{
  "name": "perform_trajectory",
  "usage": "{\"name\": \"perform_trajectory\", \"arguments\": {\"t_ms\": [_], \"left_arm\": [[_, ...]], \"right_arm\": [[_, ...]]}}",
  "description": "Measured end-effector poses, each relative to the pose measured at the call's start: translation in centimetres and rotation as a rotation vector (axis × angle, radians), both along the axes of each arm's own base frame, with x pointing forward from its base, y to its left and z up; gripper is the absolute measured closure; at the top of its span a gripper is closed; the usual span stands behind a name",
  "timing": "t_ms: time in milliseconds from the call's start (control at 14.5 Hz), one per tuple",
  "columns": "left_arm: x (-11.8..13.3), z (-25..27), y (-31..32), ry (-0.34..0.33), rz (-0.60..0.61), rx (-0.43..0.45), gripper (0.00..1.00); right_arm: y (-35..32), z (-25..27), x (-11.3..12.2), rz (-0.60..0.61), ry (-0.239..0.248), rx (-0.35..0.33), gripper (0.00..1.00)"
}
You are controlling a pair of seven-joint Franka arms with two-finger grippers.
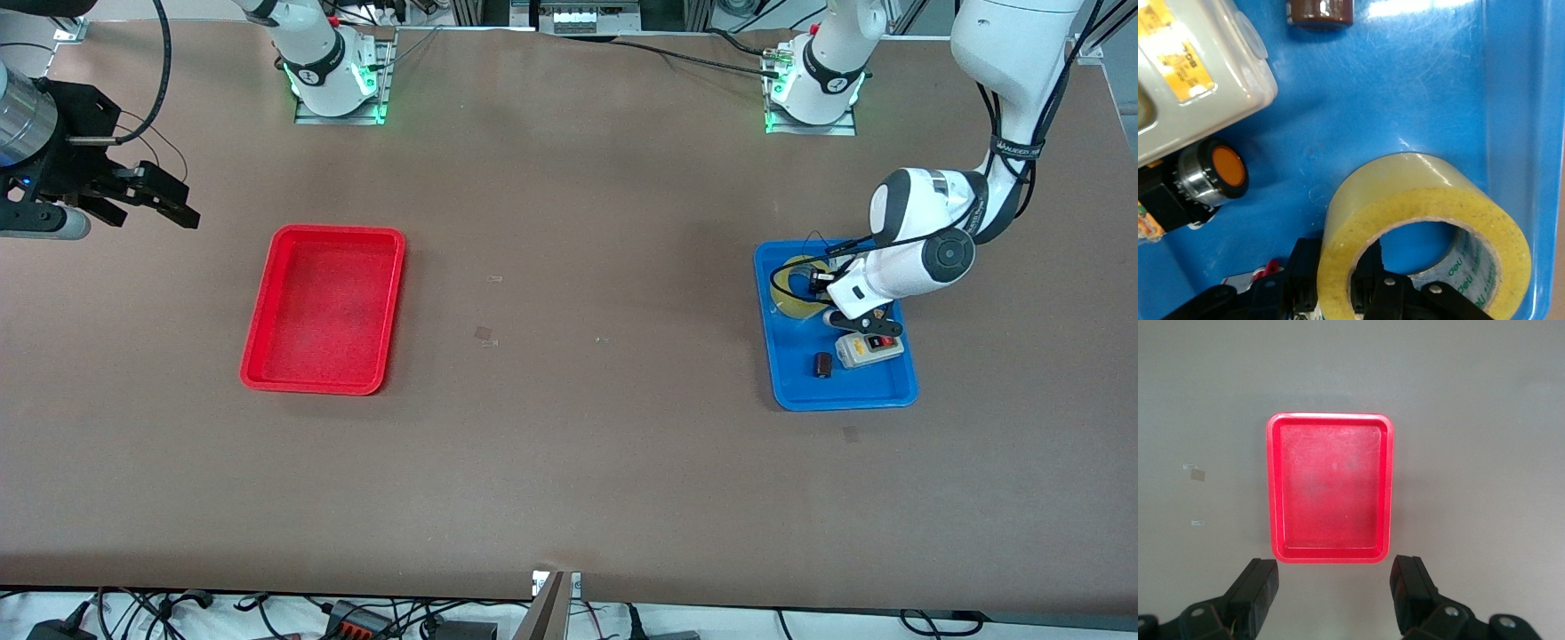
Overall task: Place and move tape with both arms
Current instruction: 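Lift the tape roll with the left gripper and carry it toward the table middle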
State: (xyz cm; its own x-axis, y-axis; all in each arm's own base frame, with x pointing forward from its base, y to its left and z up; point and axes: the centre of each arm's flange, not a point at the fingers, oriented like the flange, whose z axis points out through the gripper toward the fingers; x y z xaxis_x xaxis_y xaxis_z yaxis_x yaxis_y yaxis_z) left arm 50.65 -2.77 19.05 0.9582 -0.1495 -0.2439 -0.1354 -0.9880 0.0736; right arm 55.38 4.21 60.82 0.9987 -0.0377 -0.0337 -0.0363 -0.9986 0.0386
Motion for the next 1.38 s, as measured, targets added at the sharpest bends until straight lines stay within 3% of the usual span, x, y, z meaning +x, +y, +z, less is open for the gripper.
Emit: {"name": "perform_trajectory", "arguments": {"t_ms": [206,550,1032,1376], "left_arm": [[1.4,2.6,0.0,0.027,0.001,0.004,0.75],[2.9,10.0,-4.1,-0.044,0.111,0.040,0.75],[-1.1,10.7,-20.1,-0.060,0.271,0.058,0.75],[-4.3,9.5,-31.2,-0.023,0.310,0.032,0.75]], "right_arm": [[0.0,0.0,0.0,0.000,0.000,0.000,0.01],[-0.1,-0.1,0.0,-0.001,0.001,0.000,0.01],[-0.2,-0.6,0.0,-0.004,0.006,0.000,0.01],[-0.3,-0.8,0.0,-0.005,0.008,-0.001,0.01]]}}
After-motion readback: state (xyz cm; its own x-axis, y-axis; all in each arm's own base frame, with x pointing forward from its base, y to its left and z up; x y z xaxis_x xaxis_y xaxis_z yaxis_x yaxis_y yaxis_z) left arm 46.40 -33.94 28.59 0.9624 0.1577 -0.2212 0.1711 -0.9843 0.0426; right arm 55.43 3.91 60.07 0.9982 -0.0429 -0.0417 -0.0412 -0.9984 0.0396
